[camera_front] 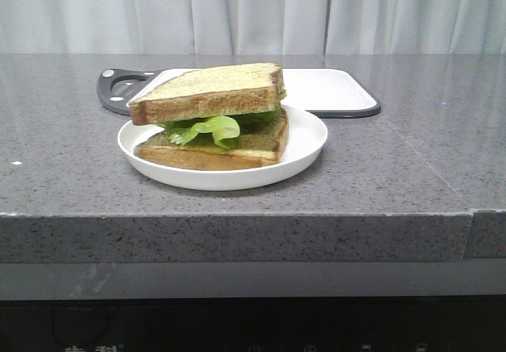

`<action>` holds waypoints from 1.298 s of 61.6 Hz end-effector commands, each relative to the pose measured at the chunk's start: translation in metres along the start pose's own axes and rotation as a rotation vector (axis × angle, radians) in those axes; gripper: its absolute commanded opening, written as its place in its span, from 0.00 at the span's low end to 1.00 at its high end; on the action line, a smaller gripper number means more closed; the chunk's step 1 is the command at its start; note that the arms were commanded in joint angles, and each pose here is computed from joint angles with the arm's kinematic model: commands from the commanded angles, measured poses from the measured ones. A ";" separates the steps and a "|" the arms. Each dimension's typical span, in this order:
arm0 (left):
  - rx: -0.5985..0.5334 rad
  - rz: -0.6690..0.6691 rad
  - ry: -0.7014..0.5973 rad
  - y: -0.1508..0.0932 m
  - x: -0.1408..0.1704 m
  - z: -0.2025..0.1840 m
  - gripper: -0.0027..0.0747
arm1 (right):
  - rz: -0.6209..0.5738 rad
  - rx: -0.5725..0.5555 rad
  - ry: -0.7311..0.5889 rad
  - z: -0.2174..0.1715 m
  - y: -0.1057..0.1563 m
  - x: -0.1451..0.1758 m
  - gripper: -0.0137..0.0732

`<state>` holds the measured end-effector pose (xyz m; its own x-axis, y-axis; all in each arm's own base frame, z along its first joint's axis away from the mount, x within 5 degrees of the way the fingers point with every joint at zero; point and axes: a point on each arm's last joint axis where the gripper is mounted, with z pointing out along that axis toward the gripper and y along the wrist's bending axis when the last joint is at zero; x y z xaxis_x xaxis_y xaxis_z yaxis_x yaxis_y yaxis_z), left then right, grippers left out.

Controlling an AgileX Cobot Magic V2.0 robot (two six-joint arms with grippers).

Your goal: Left arm grabs bread, right arm adds lettuce

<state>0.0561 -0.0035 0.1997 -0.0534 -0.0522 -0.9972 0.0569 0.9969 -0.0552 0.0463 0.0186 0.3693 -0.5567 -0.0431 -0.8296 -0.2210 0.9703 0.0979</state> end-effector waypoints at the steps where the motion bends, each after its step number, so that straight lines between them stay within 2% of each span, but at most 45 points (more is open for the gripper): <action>1: 0.003 -0.010 -0.181 0.000 -0.013 -0.003 0.01 | 0.003 0.003 -0.066 -0.003 0.000 -0.009 0.08; 67: 0.002 -0.010 -0.199 0.000 -0.016 -0.003 0.01 | 0.002 0.005 -0.063 -0.002 0.000 -0.008 0.08; 73: 0.002 -0.010 -0.199 0.000 -0.016 -0.003 0.01 | 0.001 0.041 -0.112 0.009 -0.005 0.004 0.08; 80: 0.002 -0.010 -0.199 0.000 -0.016 -0.003 0.01 | 0.018 0.081 -0.255 0.034 -0.013 0.032 0.08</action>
<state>0.0562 -0.0031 0.2078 0.0415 -0.0576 -0.9975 0.0566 0.9969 -0.0552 0.0519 0.0157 0.3335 -0.5009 -0.0079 -0.8655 -0.1751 0.9802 0.0924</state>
